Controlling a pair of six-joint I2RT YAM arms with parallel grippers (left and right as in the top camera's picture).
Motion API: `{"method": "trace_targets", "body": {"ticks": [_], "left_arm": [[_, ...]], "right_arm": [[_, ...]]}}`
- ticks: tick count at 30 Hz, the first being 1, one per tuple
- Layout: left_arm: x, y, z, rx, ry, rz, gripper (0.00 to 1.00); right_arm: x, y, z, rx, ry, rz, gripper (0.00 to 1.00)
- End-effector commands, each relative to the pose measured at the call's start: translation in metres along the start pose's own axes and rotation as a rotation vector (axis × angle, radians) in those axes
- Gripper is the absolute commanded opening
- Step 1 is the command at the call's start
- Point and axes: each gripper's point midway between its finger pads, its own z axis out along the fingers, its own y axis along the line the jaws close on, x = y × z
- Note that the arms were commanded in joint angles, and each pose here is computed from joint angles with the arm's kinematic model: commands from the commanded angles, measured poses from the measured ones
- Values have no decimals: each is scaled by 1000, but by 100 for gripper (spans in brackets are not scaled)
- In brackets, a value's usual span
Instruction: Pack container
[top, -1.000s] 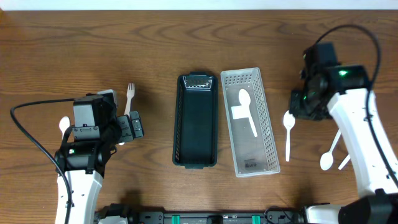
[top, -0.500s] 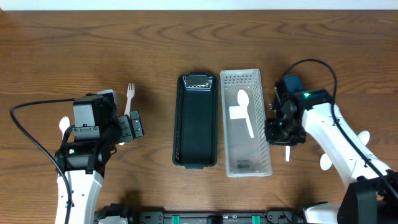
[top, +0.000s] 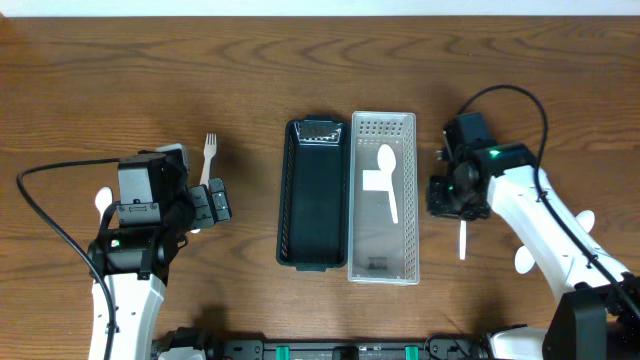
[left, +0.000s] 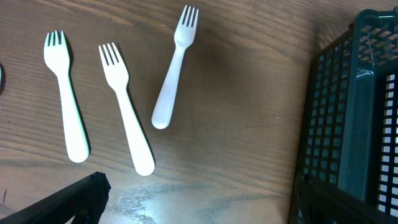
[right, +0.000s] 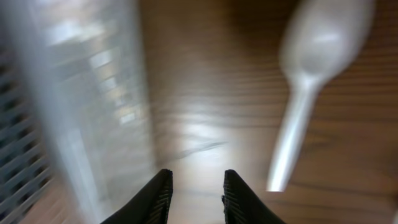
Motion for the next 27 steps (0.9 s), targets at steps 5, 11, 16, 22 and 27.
{"method": "trace_targets", "body": {"ticks": [5, 11, 16, 22, 27], "left_arm": [[-8, -2, -5, 10, -19, -8, 98], [-8, -2, -5, 10, -19, -8, 98], [-7, -2, -5, 10, -16, -9, 98], [-7, -2, -5, 9, -14, -9, 98], [-7, -2, -5, 9, -15, -9, 98]], "right_arm": [[-49, -79, -50, 280, -278, 346, 42], [-48, -88, -39, 220, -260, 530, 49], [-38, -80, -8, 190, -171, 495, 51], [-26, -67, 22, 165, -63, 381, 54], [-17, -65, 38, 190, -5, 364, 56]]}}
